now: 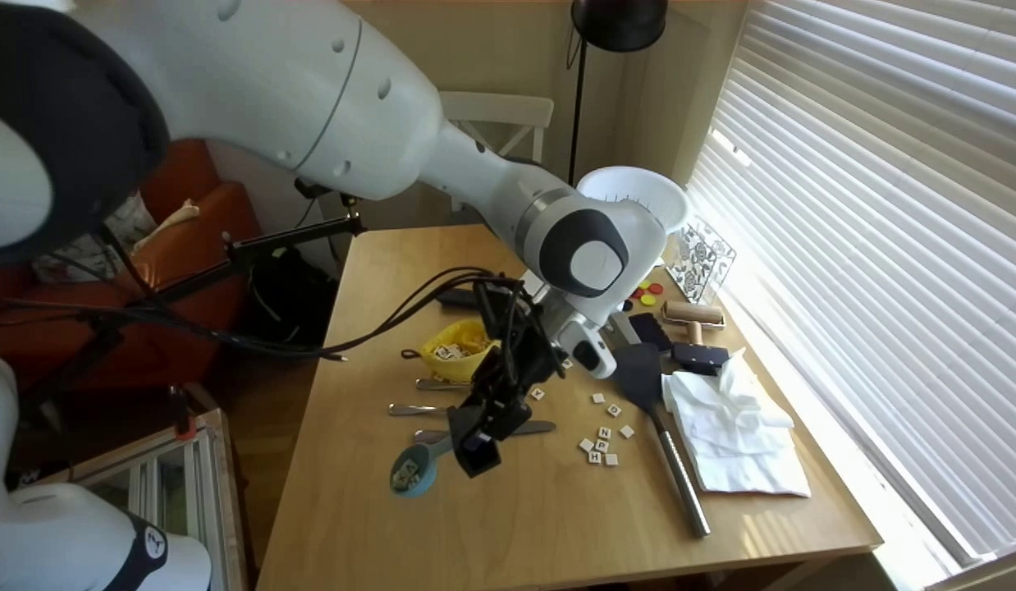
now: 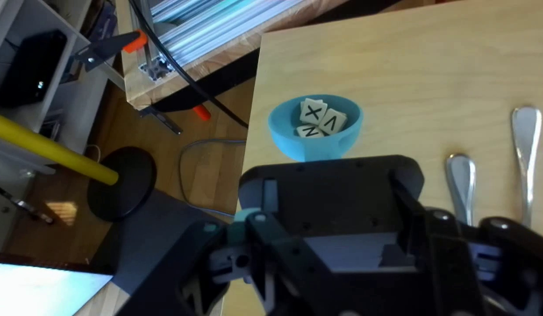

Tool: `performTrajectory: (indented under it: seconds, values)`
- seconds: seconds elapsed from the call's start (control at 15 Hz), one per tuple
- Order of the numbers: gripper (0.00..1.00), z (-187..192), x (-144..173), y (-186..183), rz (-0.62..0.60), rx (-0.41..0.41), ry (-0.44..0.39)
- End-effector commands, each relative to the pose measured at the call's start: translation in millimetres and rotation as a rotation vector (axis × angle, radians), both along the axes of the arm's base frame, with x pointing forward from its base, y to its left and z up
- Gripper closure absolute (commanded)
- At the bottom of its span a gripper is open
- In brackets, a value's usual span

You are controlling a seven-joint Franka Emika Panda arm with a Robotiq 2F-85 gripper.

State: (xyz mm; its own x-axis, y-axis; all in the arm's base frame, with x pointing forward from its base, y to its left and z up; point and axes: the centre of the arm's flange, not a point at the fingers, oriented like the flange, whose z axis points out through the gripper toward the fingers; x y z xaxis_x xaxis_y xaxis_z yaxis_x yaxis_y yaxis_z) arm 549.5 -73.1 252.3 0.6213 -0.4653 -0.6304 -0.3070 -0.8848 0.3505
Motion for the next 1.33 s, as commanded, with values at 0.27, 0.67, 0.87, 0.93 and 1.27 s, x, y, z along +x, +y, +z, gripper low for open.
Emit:
performTrajectory:
  seconds: [0.27, 0.67, 0.87, 0.93, 1.27]
  values:
    - [0.65, 49, -45, 72, 0.052, 0.239, -0.124]
    - [0.65, 77, 6, 153, 0.175, 0.266, -0.258]
    - [0.65, 99, 35, 180, 0.215, 0.262, -0.324]
    - [0.65, 111, 50, 183, 0.232, 0.252, -0.359]
    - [0.40, 97, 18, 175, 0.233, 0.252, -0.320]
